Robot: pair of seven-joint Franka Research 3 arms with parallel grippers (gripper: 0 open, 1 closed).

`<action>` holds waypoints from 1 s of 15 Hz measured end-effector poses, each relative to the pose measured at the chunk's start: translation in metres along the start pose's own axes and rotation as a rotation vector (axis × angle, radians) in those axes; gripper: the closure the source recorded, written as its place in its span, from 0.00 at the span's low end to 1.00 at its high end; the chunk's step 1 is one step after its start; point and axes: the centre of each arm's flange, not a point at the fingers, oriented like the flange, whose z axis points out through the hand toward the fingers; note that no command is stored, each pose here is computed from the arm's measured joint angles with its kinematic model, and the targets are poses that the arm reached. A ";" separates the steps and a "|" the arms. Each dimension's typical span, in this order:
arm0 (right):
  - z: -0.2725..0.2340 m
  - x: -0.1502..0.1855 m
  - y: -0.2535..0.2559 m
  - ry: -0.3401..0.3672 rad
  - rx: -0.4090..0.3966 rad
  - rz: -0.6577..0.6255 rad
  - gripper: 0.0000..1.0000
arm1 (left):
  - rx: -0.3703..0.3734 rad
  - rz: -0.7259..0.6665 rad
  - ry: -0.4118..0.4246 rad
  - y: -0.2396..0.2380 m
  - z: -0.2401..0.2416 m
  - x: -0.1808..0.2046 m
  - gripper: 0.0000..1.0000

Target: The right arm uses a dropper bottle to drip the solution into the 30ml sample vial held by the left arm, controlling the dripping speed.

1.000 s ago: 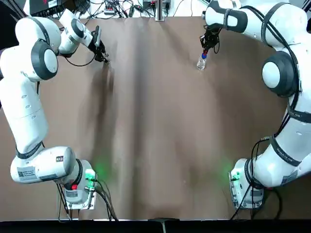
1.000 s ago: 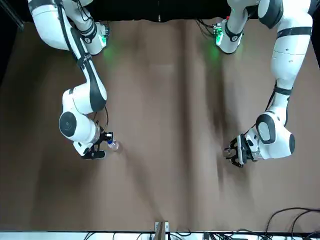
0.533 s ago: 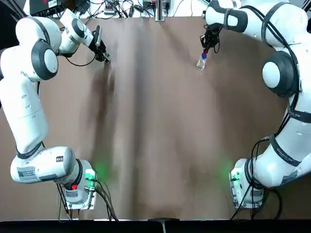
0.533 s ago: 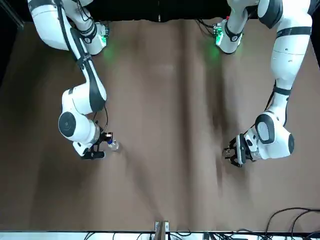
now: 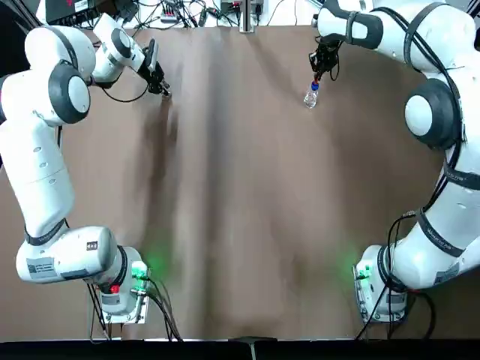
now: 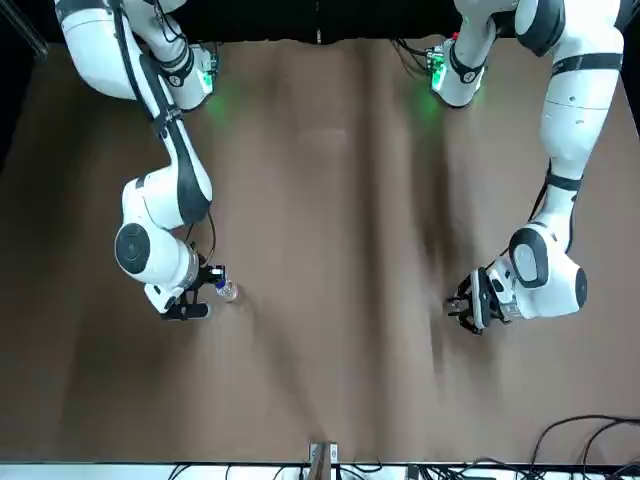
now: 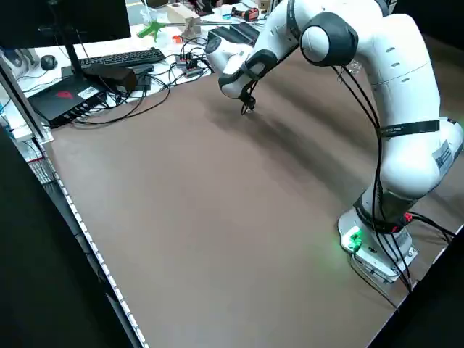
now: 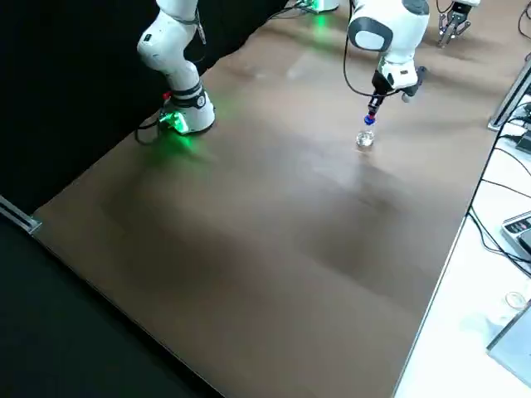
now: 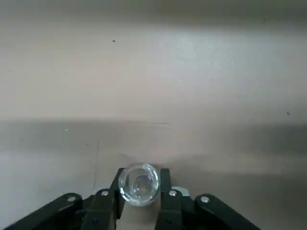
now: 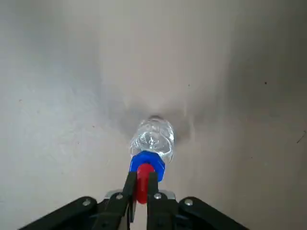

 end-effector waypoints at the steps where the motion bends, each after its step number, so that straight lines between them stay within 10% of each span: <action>1: -0.003 0.000 0.000 -0.001 0.000 0.000 0.87 | 0.001 0.001 0.000 0.000 0.000 0.001 0.69; 15: -0.062 -0.012 -0.003 0.006 0.009 -0.004 0.87 | -0.010 0.016 0.020 0.000 0.013 0.141 0.69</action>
